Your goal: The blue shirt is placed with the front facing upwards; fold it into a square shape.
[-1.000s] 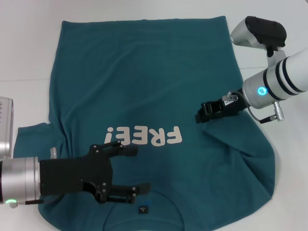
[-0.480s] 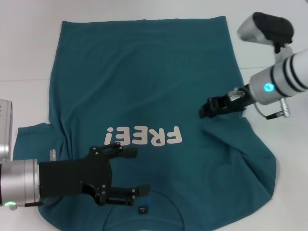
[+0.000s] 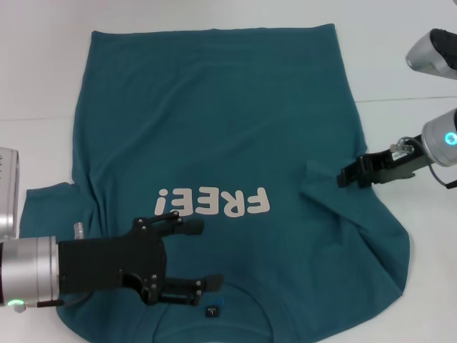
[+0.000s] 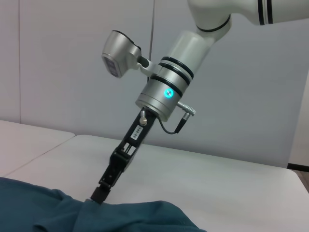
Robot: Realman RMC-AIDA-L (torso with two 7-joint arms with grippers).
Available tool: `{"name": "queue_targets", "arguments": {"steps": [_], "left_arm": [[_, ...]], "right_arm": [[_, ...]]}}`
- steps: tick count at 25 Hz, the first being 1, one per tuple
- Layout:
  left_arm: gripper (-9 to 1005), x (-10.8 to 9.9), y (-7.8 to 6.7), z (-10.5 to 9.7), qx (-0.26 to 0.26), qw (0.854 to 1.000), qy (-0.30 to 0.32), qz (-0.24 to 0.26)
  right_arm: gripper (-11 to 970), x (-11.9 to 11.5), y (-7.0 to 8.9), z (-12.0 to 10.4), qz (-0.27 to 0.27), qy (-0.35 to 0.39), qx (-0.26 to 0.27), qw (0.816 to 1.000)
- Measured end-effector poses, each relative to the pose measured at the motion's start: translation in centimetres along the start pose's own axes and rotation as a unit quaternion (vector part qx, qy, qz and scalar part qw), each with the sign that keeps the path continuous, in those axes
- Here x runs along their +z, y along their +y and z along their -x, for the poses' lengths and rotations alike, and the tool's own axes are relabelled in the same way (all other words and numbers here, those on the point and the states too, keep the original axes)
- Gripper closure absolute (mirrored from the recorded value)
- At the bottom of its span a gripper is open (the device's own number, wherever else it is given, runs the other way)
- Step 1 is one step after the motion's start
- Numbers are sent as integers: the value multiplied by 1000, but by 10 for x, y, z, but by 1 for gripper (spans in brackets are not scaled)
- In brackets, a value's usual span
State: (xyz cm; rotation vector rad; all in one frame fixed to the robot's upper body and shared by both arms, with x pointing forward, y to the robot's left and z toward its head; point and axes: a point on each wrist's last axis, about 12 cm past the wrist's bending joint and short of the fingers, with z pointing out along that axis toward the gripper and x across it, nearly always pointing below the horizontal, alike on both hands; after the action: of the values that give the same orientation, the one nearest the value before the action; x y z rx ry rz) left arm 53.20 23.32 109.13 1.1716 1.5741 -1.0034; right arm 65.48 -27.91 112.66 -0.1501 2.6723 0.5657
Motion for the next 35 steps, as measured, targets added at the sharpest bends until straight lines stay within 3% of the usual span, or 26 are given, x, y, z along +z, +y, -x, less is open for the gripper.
{"name": "queue_targets", "arguments": {"steps": [13, 17, 22, 35], "left_arm": [[60, 2, 0, 2, 1, 1000, -1, -2], [60, 3, 0, 2, 2, 1000, -2, -3], [60, 4, -1, 2, 2, 1000, -4, -4], [59, 3, -2, 2, 1, 1000, -4, -5]], "right_arm": [[470, -27, -27, -3, -17, -7, 10, 1000], [460, -27, -29, -4, -19, -8, 11, 1000], [254, -25, -31, -5, -26, -15, 12, 999], [227, -9, -33, -12, -30, -23, 14, 999]]}}
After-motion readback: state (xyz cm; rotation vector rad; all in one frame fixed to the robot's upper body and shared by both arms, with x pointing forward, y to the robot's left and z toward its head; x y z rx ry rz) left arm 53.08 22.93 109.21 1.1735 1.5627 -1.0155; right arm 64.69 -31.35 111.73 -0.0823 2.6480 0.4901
